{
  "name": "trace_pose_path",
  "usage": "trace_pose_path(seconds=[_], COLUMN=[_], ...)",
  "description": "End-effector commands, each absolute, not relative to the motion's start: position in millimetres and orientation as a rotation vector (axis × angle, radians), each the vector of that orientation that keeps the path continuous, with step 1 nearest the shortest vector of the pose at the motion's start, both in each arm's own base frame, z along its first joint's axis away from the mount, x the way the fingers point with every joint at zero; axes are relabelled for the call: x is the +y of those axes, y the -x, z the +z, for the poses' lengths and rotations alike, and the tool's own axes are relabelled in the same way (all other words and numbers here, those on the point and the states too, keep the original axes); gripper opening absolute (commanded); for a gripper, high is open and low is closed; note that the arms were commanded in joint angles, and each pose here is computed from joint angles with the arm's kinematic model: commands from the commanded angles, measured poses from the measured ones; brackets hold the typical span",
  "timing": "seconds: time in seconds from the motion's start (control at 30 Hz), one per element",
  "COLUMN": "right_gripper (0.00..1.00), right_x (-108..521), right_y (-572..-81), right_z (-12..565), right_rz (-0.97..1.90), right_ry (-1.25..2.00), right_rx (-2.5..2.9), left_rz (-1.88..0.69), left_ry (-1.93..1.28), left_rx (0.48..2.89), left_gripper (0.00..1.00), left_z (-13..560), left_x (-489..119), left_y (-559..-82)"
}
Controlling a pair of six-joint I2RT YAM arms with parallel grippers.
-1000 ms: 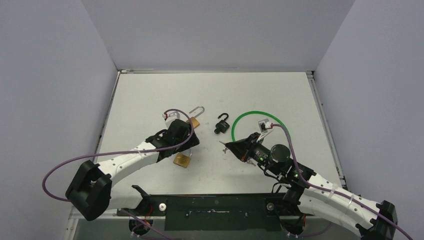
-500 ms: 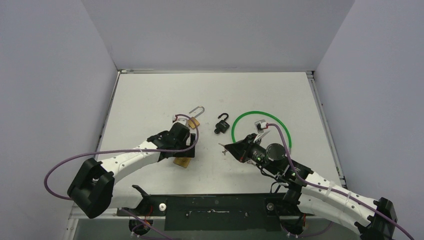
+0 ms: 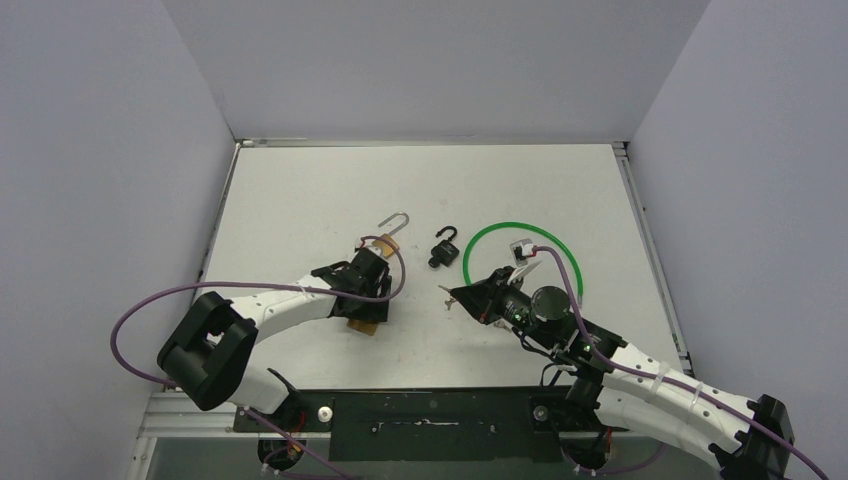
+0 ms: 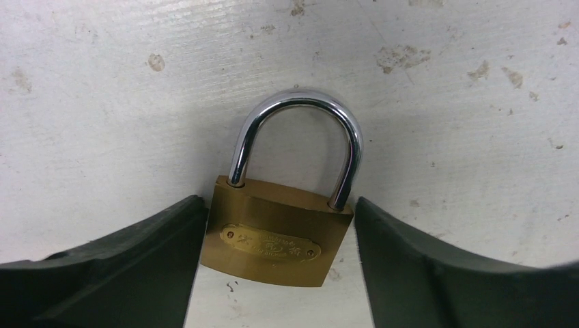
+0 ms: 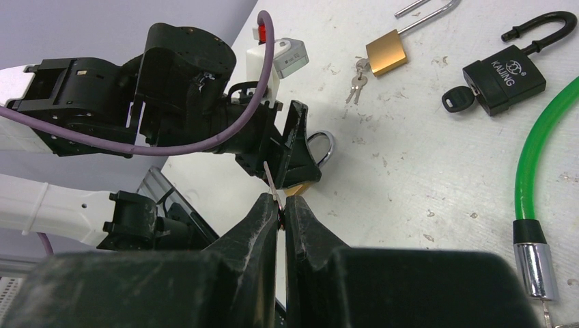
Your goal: Unlock with the key
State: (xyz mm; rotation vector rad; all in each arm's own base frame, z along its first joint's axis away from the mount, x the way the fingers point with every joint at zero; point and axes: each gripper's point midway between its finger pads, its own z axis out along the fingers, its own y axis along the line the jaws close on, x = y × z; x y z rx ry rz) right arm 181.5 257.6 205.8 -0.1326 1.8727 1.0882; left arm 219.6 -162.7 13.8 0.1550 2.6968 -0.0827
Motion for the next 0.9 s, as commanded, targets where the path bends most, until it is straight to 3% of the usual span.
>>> trace_pose_path(seconds=[0.0, 0.2, 0.3, 0.43, 0.8, 0.87], right_gripper=[0.0, 0.0, 0.0, 0.0, 0.0, 0.0], right_x=[257, 258, 259, 261, 260, 260], right_y=[-189, -188, -186, -186, -186, -186], right_z=[235, 228, 224, 222, 223, 223], right_rz=[1.109, 1.118, 1.134, 1.142, 1.143, 1.139], right_ry=[0.092, 0.082, 0.075, 0.073, 0.071, 0.07], right_rx=[1.794, 1.814, 1.82, 1.824, 1.819, 1.819], left_rz=[-0.091, -0.114, -0.15, -0.111, 0.029, 0.062], left_ry=[-0.05, 0.195, 0.234, 0.158, -0.032, -0.024], left_rx=[2.754, 2.744, 2.711, 2.725, 2.816, 2.814], left_gripper=[0.57, 0.52, 0.7, 0.76, 0.76, 0.72], left_z=[7, 6, 8, 5, -14, -16], left_x=[-167, -167, -168, -165, -159, -156], left_y=[-211, -204, -203, -198, -175, -174])
